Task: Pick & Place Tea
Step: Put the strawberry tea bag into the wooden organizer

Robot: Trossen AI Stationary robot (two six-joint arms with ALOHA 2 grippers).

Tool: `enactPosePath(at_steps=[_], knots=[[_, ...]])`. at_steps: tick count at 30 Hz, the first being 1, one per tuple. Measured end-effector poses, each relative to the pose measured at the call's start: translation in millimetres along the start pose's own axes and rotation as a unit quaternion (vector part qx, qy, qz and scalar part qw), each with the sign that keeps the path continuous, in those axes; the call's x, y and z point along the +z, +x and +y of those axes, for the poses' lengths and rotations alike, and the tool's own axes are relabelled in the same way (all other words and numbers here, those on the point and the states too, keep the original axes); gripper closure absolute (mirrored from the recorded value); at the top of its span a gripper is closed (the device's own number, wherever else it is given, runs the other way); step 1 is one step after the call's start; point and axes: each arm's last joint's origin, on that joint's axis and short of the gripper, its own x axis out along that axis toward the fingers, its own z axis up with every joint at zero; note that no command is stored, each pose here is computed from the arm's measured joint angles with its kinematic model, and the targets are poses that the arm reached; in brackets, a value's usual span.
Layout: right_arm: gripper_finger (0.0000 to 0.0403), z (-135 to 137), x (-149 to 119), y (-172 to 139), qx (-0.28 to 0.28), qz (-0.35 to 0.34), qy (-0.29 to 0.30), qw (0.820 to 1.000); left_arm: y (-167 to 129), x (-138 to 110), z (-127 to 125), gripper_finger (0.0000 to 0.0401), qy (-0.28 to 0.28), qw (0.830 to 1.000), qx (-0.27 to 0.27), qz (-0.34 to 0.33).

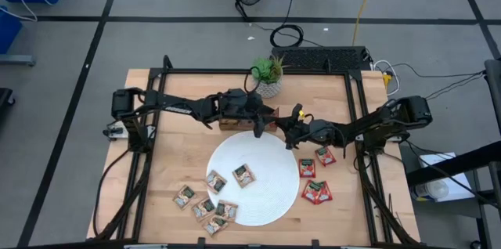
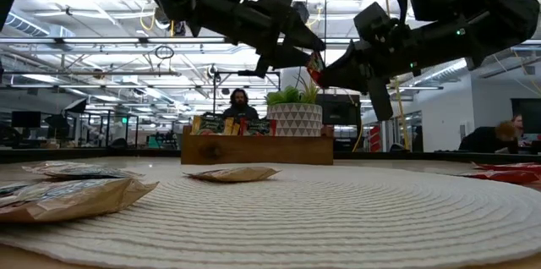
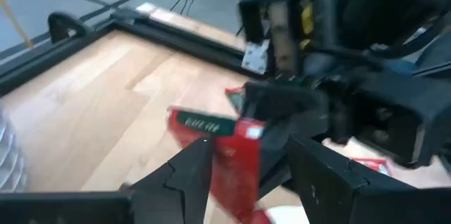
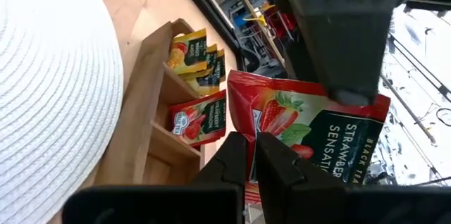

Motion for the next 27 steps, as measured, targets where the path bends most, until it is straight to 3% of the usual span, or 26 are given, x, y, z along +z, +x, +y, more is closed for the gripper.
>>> enactPosePath(at_steps=[12, 18, 27], knots=[[0.0398, 3.3, 2.9, -1.8, 0.008, -0.004, -0.006, 1.0, -1.8, 3.7, 16.0, 0.0215, -0.03, 0.998, 0.05, -0.012], [0.0398, 3.3, 3.1, -1.9, 0.008, -0.005, -0.006, 1.0, -1.6, 2.1, 13.8, 0.0215, -0.043, 0.999, 0.014, 0.003], [0.0398, 3.3, 3.1, -1.9, 0.008, -0.005, -0.006, 1.0, -1.1, -0.4, 9.4, 0.0223, -0.046, 0.999, 0.013, 0.01]])
